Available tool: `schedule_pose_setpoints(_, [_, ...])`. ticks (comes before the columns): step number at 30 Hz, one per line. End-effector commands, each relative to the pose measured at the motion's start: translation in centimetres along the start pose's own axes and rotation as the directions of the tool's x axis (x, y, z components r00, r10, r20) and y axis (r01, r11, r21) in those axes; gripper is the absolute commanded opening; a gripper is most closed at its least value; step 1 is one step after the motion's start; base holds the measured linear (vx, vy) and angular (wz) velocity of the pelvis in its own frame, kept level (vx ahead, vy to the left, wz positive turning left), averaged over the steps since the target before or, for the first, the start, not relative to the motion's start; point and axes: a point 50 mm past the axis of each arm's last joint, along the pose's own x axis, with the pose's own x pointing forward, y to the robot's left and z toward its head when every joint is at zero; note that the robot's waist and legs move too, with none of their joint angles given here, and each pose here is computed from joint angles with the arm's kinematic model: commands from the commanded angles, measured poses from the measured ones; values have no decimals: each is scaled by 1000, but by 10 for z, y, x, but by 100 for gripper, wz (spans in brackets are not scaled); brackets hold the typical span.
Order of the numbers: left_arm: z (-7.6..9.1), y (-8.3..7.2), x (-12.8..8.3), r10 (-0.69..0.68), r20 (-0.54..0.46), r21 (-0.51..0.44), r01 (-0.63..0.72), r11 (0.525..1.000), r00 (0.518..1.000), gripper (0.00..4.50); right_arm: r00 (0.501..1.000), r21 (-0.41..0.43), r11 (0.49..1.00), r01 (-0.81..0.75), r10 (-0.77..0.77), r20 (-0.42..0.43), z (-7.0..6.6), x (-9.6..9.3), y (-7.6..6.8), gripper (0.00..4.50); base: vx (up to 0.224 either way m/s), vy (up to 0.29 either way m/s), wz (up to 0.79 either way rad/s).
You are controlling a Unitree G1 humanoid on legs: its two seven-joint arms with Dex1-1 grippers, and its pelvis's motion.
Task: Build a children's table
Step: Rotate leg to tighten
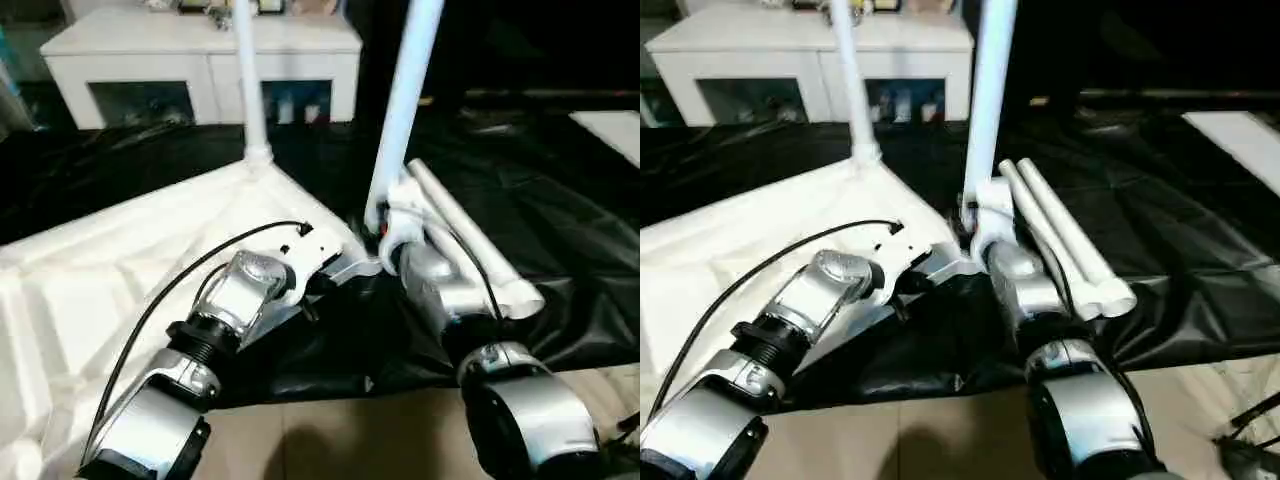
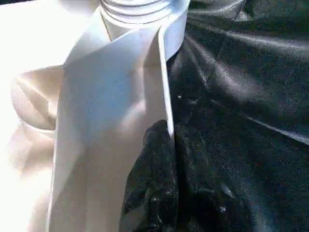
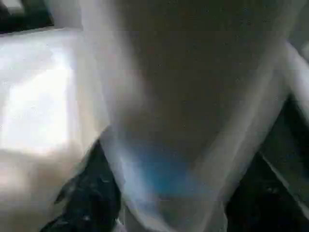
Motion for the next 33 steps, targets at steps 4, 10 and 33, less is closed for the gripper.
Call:
schedule_pose_setpoints(4, [-4, -5, 1, -51, -34, 66, 53, 996, 998, 0, 991, -8, 994, -107, 106, -76, -16, -1, 11, 330, 0, 0, 0])
schedule_pose_setpoints(10, [-11, -2, -11, -119, -12, 140, 120, 983, 993, 0, 967, -69, 965, -253, 252, -26, -3, -7, 10, 376, 0, 0, 0])
schedule_pose_setpoints(33, [-25, -4, -54, -382, 50, 335, 345, 877, 923, 0, 802, -320, 738, -593, 578, -153, -14, -70, -24, 413, 0, 0, 0])
